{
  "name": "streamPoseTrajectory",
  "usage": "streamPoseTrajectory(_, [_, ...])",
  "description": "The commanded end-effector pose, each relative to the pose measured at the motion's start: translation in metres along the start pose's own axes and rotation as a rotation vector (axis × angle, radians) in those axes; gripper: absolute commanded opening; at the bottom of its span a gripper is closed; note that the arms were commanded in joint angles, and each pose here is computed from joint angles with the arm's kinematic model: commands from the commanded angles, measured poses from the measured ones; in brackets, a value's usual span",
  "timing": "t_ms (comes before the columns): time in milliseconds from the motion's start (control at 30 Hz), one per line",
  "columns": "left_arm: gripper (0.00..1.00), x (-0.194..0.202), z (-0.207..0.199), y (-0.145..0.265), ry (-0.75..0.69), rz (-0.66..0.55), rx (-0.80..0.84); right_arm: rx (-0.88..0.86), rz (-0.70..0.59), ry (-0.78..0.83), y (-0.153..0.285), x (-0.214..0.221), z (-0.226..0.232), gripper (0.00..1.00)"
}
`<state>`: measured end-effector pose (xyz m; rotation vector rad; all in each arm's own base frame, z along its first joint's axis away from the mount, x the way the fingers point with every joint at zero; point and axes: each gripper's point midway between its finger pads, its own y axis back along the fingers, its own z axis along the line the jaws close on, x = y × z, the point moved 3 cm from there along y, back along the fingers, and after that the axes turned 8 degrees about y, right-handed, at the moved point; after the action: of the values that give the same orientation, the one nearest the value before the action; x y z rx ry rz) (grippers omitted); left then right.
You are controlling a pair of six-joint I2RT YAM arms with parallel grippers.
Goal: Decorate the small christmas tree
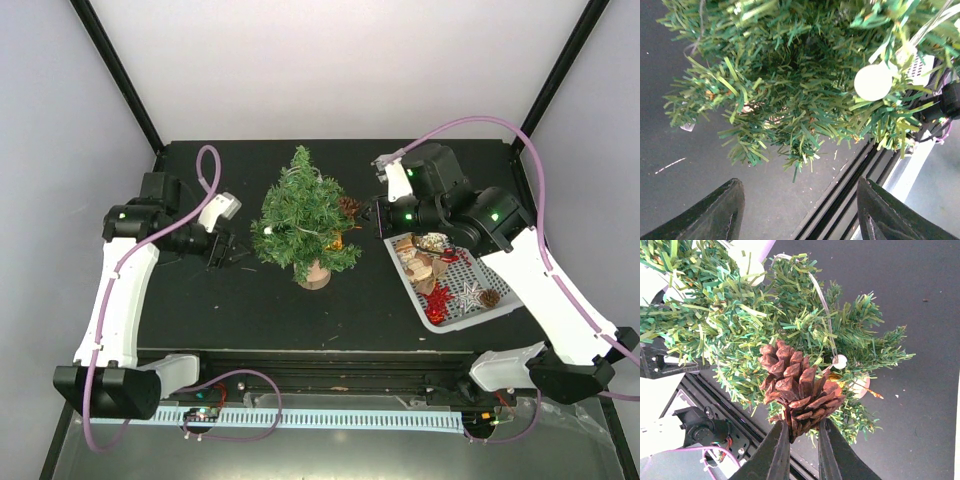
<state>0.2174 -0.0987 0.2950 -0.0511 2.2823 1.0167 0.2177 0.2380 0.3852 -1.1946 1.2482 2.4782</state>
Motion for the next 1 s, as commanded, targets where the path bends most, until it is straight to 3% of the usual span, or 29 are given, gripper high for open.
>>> streamPoseTrajectory(0, [0.63,0.001,0.0,-0.005,-0.041,-0.005,-0.03,0.005,-0.039,0.01,0.015,-0.006,0.003,0.15])
streamPoseTrajectory(200, [0.63,-0.003,0.015,-0.017,-0.069,-0.008,-0.104,0.016,-0.055,-0.001,0.02,-0.009,0.003,0.15])
streamPoseTrajectory(667, [0.64,-0.002,0.011,-0.04,-0.09,0.031,-0.057,0.054,-0.047,-0.02,0.018,-0.005,-0.004,0.15])
streamPoseTrajectory(967, [0.64,-0.01,0.028,-0.051,-0.09,0.021,-0.126,0.087,-0.031,-0.033,0.015,0.005,-0.012,0.15])
